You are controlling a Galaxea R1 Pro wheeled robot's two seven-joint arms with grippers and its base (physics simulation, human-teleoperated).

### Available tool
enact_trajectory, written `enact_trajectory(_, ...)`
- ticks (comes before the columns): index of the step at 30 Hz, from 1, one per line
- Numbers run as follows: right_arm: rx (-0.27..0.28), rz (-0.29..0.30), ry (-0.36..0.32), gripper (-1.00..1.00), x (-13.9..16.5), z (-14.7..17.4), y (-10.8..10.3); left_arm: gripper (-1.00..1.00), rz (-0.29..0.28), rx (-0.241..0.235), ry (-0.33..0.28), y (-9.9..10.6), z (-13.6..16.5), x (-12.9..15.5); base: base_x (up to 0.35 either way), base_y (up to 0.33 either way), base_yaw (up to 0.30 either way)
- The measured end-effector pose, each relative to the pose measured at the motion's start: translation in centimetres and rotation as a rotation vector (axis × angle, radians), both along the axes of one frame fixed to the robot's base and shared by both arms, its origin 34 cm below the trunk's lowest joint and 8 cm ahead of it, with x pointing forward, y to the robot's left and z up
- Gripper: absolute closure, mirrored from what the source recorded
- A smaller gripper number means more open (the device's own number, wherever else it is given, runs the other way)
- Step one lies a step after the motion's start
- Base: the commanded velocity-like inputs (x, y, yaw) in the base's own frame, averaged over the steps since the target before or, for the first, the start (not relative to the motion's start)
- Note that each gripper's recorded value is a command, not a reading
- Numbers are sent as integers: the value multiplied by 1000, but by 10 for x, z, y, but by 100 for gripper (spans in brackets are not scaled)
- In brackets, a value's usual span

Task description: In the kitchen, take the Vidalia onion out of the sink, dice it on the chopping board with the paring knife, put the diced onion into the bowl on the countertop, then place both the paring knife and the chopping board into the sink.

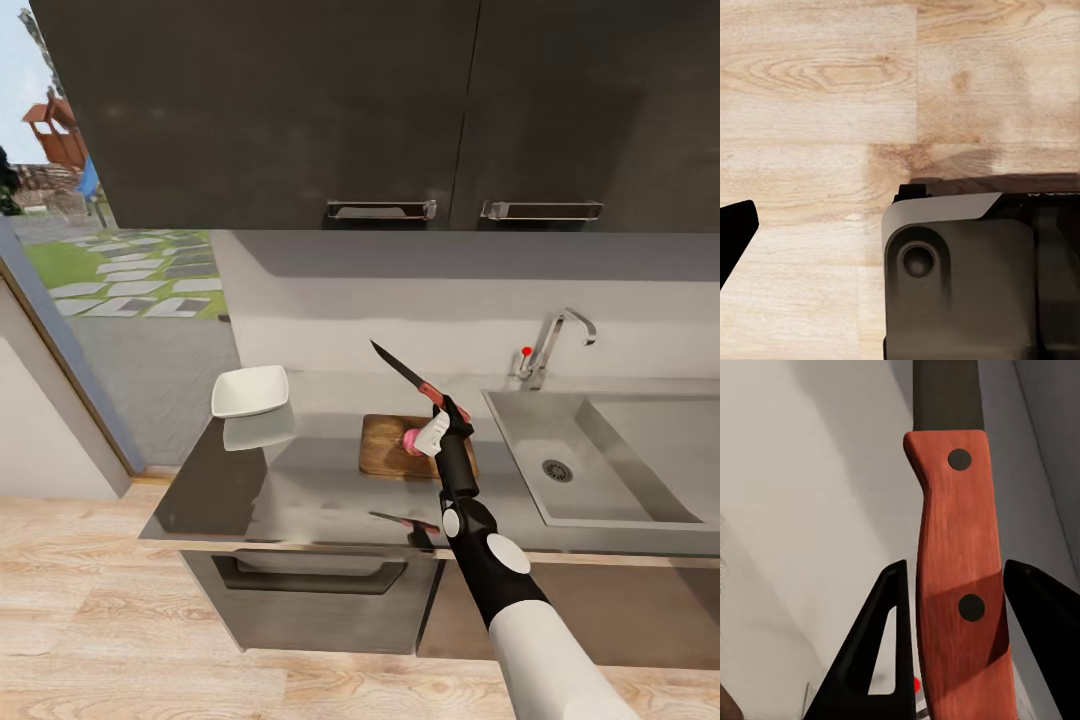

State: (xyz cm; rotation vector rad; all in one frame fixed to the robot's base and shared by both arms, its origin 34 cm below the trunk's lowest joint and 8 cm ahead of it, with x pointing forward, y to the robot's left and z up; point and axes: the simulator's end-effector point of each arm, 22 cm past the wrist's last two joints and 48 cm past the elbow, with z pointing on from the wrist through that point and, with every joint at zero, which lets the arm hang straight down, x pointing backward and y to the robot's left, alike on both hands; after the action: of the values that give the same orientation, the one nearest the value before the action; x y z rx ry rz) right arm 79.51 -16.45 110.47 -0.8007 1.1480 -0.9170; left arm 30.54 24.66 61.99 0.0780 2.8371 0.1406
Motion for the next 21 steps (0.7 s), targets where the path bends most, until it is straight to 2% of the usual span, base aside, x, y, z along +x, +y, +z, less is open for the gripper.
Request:
enact_trajectory(15,-4,-11,10,100,0,-4,-2,-100,1,0,5,-1,0,-1,0,0,0)
enact_trajectory(21,-7,-5,50,100,-1,-22,1,-100,1,0,6,-1,0,-2,0,0,0)
